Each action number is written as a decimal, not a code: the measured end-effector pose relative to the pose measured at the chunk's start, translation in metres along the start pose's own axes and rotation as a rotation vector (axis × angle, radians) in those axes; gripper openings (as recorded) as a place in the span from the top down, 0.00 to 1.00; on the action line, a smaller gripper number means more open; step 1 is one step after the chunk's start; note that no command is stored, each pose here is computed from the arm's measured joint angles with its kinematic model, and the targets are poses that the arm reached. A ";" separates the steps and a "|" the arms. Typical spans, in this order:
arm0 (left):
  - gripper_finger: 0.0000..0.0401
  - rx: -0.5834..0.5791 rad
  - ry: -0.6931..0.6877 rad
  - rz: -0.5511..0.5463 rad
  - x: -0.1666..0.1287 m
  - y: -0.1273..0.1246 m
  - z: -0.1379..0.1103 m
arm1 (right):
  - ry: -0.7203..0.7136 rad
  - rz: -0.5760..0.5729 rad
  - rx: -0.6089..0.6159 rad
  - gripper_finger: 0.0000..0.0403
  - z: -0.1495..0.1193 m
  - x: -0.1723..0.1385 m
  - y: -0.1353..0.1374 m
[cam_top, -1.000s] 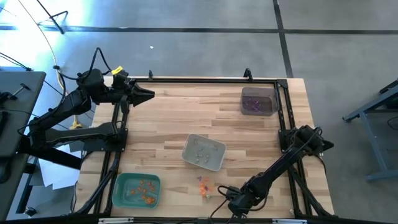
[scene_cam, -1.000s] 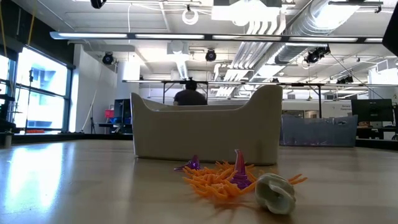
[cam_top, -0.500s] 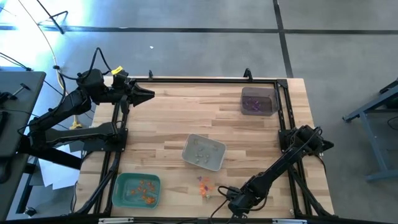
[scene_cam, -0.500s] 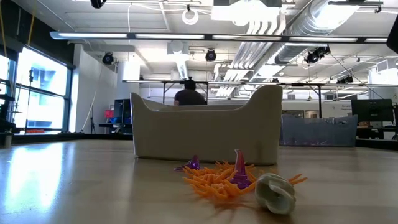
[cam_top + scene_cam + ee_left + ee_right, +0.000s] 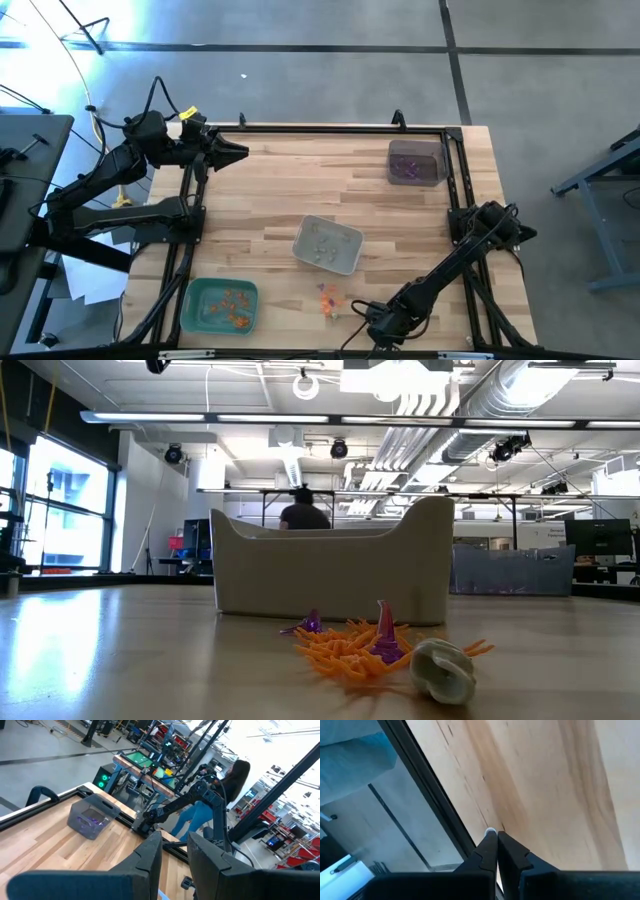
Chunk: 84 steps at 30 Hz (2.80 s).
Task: Sort Halloween decoration
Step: Put the white skull toy into the white bin
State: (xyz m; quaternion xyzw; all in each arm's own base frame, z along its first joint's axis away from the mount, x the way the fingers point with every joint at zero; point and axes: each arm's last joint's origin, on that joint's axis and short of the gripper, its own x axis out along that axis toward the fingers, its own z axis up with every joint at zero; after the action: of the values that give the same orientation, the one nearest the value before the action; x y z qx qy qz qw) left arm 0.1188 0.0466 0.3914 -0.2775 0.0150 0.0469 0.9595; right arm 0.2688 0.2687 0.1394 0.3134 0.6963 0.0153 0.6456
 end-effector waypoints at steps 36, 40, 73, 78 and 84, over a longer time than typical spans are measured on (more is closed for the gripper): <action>0.81 -0.006 -0.001 0.000 0.000 0.000 0.000 | -0.865 0.027 -0.089 1.00 -0.004 -0.212 -0.026; 0.81 -0.006 -0.001 -0.001 0.000 0.000 0.000 | -0.993 -0.006 -0.145 1.00 0.009 -0.238 -0.037; 0.81 0.021 -0.020 0.018 0.000 0.000 0.001 | -0.816 -0.050 -0.059 1.00 0.140 -0.199 -0.092; 0.81 0.021 -0.021 0.021 0.000 0.000 0.001 | -0.741 -0.032 -0.022 1.00 0.149 -0.180 -0.095; 0.81 0.022 -0.021 0.021 0.000 0.000 0.001 | -0.742 -0.015 0.069 1.00 0.152 -0.176 -0.096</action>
State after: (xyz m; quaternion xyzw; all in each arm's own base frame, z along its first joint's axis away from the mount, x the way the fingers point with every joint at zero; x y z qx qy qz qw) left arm 0.1186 0.0475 0.3921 -0.2661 0.0084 0.0598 0.9620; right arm 0.3614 0.0536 0.2298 0.3140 0.4172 -0.1277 0.8433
